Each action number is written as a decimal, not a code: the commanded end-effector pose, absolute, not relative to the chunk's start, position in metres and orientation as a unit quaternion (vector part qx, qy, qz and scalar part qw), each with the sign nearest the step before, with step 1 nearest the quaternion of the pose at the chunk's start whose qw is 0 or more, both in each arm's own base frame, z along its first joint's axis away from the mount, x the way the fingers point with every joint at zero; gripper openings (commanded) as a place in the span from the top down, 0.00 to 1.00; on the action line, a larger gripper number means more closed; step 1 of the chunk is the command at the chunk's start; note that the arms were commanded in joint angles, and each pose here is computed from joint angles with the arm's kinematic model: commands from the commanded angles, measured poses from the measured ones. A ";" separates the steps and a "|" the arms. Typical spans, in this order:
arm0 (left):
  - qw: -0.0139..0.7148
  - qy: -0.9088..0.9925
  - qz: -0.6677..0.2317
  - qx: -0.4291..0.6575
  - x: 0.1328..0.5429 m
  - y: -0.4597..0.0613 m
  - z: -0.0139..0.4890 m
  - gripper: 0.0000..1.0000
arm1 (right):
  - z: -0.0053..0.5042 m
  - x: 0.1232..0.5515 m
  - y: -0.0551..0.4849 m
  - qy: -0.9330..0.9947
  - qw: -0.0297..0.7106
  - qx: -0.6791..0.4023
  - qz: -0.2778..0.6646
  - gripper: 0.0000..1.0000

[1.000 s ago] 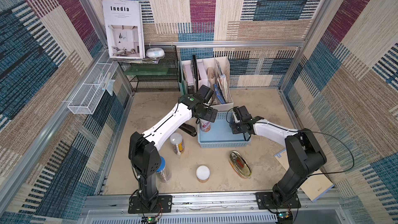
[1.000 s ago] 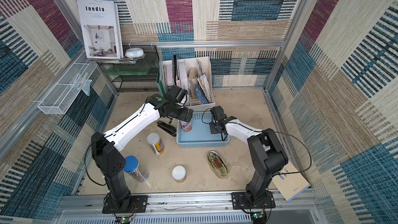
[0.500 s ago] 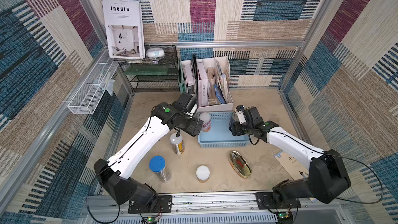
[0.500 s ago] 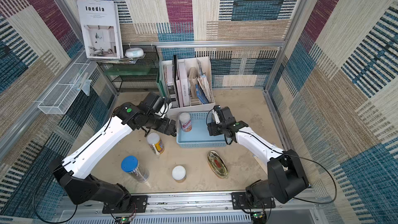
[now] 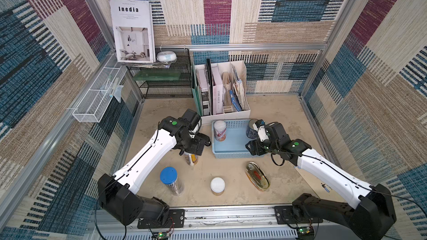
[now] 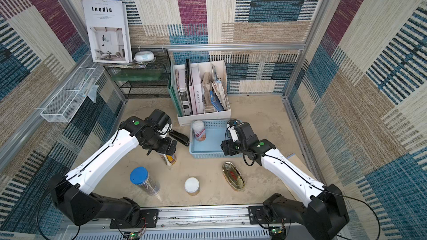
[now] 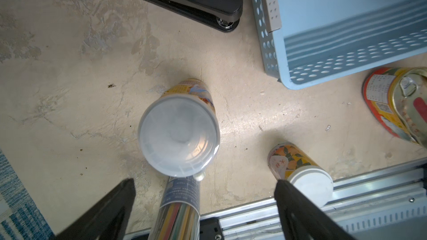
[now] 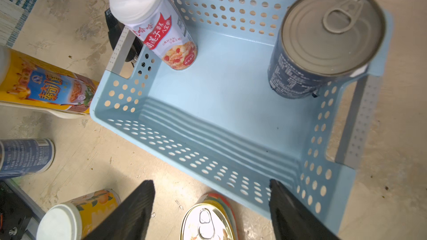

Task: Put the canned food in the basket
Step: Pick up the canned food from the center of the board.

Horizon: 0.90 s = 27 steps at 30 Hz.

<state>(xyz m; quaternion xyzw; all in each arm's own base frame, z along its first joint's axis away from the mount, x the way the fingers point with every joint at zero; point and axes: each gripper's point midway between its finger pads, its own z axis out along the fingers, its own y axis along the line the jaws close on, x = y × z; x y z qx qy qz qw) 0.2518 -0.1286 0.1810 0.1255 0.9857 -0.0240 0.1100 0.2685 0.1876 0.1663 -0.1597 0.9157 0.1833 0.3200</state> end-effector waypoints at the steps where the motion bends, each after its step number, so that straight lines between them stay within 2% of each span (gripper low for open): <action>1: 0.095 0.990 0.010 0.102 0.252 -0.111 0.169 0.01 | 0.172 0.253 0.178 0.922 0.310 -0.144 0.182 0.18; 10: 0.061 0.993 0.000 0.102 0.260 -0.112 0.137 0.01 | 0.170 0.230 0.159 0.932 0.297 -0.124 0.166 0.18; 19: 0.050 0.993 -0.016 0.104 0.268 -0.119 0.120 0.01 | 0.162 0.227 0.159 0.932 0.294 -0.118 0.176 0.19; 27: 0.043 0.993 0.001 0.109 0.263 -0.112 0.113 0.22 | 0.159 0.229 0.159 0.932 0.296 -0.120 0.171 0.19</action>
